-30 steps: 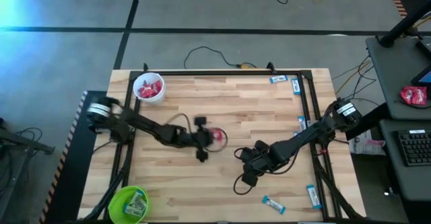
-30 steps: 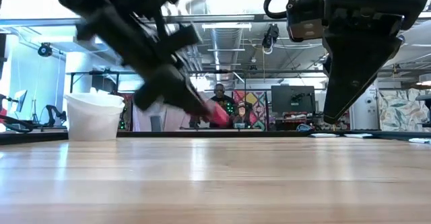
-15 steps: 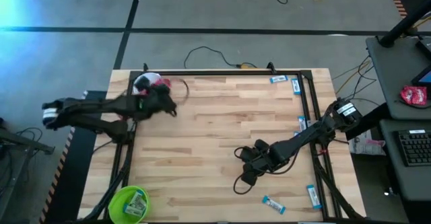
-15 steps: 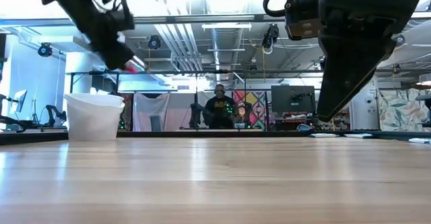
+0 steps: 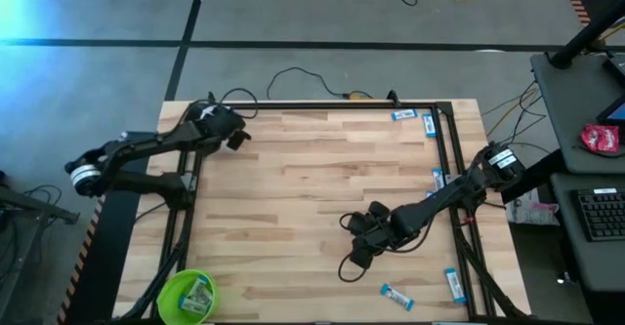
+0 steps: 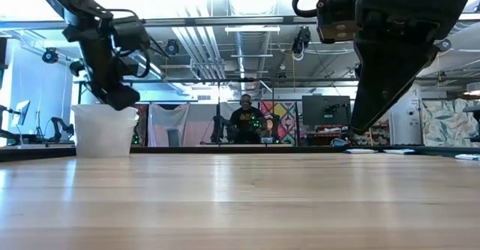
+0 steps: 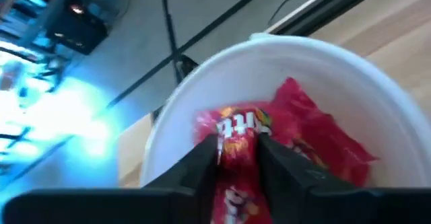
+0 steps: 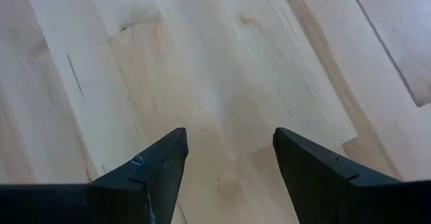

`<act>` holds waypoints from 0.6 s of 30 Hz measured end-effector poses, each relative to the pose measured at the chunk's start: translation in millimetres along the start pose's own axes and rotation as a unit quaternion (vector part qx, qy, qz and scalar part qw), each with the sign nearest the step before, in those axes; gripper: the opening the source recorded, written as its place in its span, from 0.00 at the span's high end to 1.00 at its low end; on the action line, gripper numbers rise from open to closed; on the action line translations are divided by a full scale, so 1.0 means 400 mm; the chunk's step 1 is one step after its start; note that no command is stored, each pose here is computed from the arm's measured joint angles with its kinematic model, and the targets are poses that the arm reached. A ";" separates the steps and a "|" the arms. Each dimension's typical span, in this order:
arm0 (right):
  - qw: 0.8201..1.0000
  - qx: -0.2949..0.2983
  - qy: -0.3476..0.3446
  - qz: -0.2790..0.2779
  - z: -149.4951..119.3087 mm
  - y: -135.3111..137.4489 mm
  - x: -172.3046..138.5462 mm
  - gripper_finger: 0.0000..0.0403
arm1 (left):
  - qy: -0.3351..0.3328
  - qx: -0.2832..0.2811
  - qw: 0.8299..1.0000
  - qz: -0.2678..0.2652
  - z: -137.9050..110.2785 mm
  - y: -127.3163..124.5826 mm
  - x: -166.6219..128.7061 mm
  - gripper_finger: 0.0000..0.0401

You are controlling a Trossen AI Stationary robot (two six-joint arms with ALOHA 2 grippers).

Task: Sort candy by brand, put in halloween buckets
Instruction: Put the red candy into the white bucket, then move the blue chocolate bar to the center of the table

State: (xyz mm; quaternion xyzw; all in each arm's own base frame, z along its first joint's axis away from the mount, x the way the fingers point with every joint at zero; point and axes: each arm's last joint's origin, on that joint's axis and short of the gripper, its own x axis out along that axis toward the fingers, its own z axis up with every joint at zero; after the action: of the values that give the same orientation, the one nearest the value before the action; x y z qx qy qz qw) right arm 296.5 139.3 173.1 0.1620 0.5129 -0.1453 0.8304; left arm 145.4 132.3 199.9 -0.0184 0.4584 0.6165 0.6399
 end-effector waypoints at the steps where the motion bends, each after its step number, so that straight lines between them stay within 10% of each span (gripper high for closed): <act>1: 1.000 -0.001 0.002 -0.002 0.001 -0.001 -0.003 0.46 | 0.006 0.007 1.000 0.008 0.004 -0.002 0.002 0.75; 10: 0.996 0.015 0.082 0.029 0.010 0.053 -0.094 0.46 | 0.013 0.059 0.995 0.073 0.052 -0.001 -0.045 0.45; 18: 0.962 0.130 0.228 0.074 -0.115 0.128 -0.127 0.46 | -0.116 0.085 0.989 -0.035 0.036 -0.043 -0.230 0.31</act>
State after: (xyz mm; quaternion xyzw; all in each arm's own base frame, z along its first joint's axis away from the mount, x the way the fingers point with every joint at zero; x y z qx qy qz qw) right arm 258.6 208.8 205.5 0.3351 0.6516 -0.1086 0.6718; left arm 184.1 65.9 255.0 0.0916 0.4312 0.5504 0.7091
